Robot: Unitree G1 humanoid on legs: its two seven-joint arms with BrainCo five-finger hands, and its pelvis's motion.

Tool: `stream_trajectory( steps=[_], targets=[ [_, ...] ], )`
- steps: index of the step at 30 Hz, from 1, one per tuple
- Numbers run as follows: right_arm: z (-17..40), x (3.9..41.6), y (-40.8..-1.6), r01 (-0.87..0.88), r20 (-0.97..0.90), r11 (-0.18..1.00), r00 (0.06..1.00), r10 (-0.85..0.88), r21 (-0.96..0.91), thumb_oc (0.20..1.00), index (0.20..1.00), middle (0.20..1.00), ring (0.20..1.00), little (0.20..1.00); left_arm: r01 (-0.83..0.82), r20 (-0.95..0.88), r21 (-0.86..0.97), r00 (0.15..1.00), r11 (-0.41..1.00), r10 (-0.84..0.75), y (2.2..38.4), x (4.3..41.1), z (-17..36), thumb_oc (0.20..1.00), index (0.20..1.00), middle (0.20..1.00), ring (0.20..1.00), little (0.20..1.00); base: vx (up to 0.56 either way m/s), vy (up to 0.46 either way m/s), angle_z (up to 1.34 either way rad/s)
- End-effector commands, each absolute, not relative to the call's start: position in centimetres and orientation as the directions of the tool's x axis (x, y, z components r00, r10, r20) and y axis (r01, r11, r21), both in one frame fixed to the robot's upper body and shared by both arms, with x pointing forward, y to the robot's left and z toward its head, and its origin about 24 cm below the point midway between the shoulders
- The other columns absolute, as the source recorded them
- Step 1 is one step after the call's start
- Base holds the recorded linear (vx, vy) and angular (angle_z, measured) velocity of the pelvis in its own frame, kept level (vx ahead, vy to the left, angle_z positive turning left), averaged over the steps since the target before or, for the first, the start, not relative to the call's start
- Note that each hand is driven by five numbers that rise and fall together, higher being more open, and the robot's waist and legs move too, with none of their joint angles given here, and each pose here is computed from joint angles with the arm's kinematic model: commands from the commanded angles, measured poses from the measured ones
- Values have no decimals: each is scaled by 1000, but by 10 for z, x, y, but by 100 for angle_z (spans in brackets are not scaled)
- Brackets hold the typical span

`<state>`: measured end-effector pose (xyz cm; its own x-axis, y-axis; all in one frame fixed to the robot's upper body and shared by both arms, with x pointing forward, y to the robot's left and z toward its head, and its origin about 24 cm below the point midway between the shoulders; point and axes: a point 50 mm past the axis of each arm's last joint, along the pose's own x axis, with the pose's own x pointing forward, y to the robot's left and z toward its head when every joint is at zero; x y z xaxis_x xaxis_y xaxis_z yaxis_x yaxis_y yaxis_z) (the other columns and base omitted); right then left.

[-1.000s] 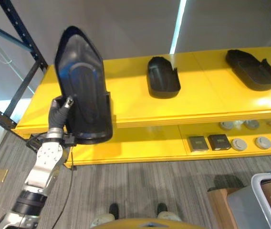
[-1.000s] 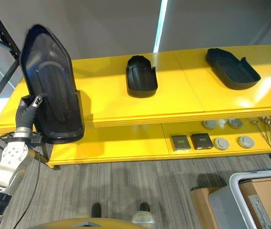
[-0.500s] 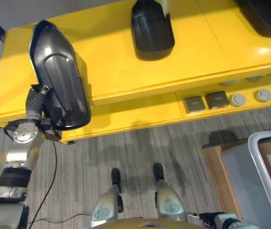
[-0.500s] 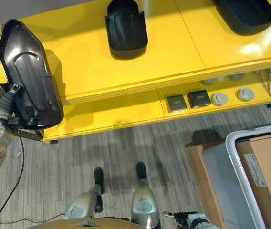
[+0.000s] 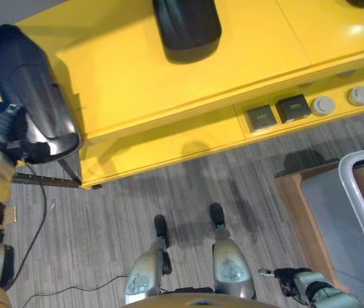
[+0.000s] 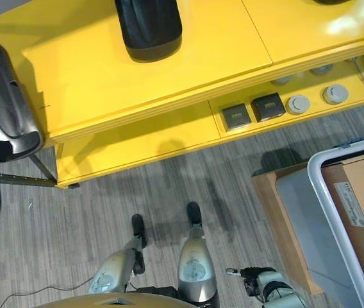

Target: Move parts from the plastic box to the shelf.

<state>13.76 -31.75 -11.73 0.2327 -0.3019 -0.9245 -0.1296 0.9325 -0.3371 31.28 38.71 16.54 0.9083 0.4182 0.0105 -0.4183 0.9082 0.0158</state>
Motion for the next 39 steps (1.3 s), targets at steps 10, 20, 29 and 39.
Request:
stream_trajectory(
  steps=[10, 20, 29, 39],
  targets=[
    [-119, 139, -311, -189, -941, 931, 202, -273, -311, 1000, 1000, 1000, 1000, 1000, -390, 106, 341, 920, 855, 378, 406, 314, 258, 200, 200, 200, 200, 200, 0, -15, 0],
    [-117, 147, -306, -176, -928, 930, 253, -274, -322, 1000, 1000, 1000, 1000, 1000, -407, 149, 345, 913, 846, 379, 395, 324, 283, 200, 200, 200, 200, 200, 0, 0, 0],
    [-121, 149, -294, -170, -927, 940, 287, -240, -296, 1000, 1000, 1000, 1000, 1000, -545, 207, 234, 837, 805, 506, 399, 324, 292, 1000, 1000, 1000, 1000, 1000, -9, -19, 0],
    [-123, 150, -286, -169, -930, 946, 295, -219, -277, 1000, 1000, 1000, 1000, 1000, -639, 241, 174, 765, 749, 597, 409, 317, 289, 1000, 1000, 1000, 1000, 1000, -1, -3, 0]
  ],
)
